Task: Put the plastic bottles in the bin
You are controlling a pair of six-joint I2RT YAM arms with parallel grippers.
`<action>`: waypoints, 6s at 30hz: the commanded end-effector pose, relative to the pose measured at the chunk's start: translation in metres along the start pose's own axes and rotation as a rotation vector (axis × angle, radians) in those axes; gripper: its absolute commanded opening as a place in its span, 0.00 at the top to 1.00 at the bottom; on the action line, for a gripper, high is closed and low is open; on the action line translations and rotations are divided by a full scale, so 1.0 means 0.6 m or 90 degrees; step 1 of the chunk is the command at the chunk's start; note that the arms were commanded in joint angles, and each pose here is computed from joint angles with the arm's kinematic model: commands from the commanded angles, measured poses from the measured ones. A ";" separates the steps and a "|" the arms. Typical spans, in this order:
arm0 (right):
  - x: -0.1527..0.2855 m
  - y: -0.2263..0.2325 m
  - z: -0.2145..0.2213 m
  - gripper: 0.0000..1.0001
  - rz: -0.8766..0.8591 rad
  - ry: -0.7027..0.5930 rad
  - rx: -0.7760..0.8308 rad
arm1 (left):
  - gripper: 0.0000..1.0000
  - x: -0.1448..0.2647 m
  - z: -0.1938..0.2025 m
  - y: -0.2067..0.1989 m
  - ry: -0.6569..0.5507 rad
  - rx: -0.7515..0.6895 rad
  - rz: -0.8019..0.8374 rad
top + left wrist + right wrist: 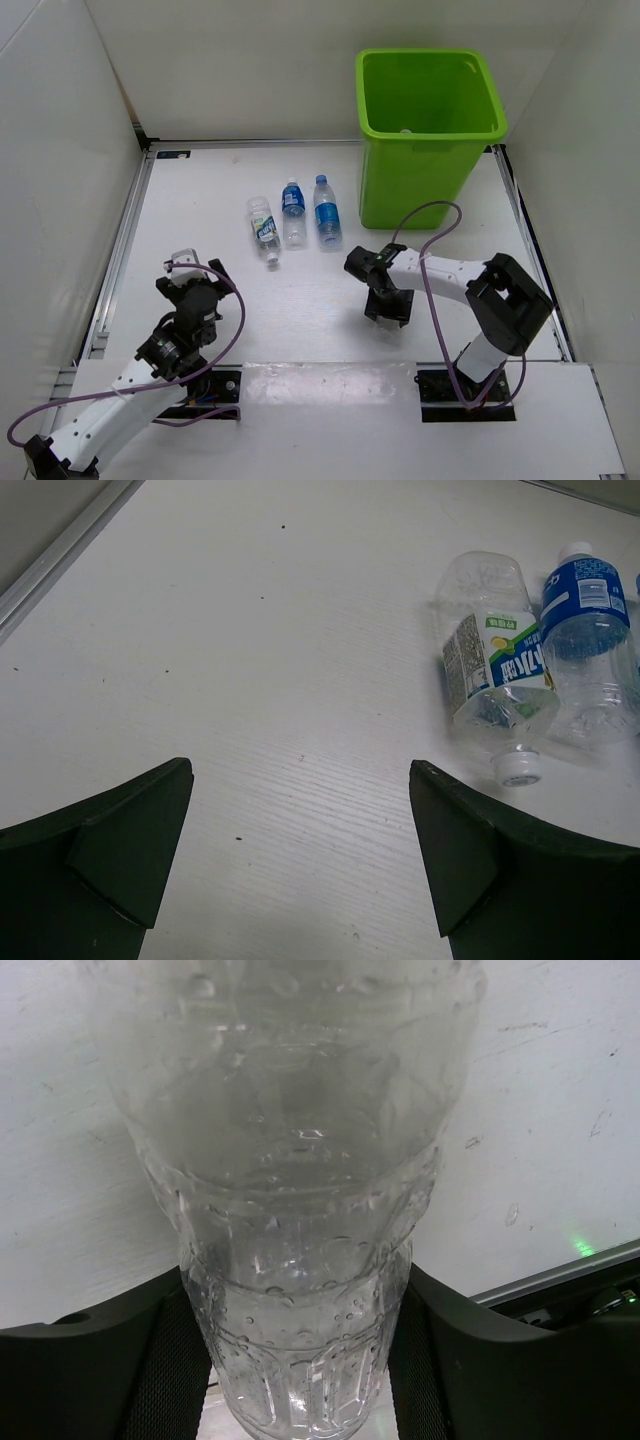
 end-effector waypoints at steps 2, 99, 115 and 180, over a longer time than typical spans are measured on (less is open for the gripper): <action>0.008 0.015 0.022 1.00 -0.028 0.001 -0.004 | 0.00 0.002 -0.016 0.006 -0.006 0.013 -0.010; 0.388 -0.249 -0.184 0.10 -0.449 -0.468 -0.063 | 0.00 -0.009 -0.090 -0.095 0.087 0.066 0.084; 0.358 -0.249 -0.182 0.10 -0.411 -0.492 -0.020 | 0.00 -0.183 -0.100 -0.272 0.283 -0.037 0.201; 0.342 -0.271 -0.162 0.10 -0.533 -0.473 0.017 | 0.45 -0.038 -0.705 -0.382 -0.411 0.129 0.543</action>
Point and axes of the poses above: each gripper's point midway between its finger pads, its own x axis back along the fingers, its own y axis along the line the jaws close on, z = x × y, the point moved 1 cm from there along x, back along the fingers, and after that the axes turned 15 degrees about -x, right-handed, at the moved point
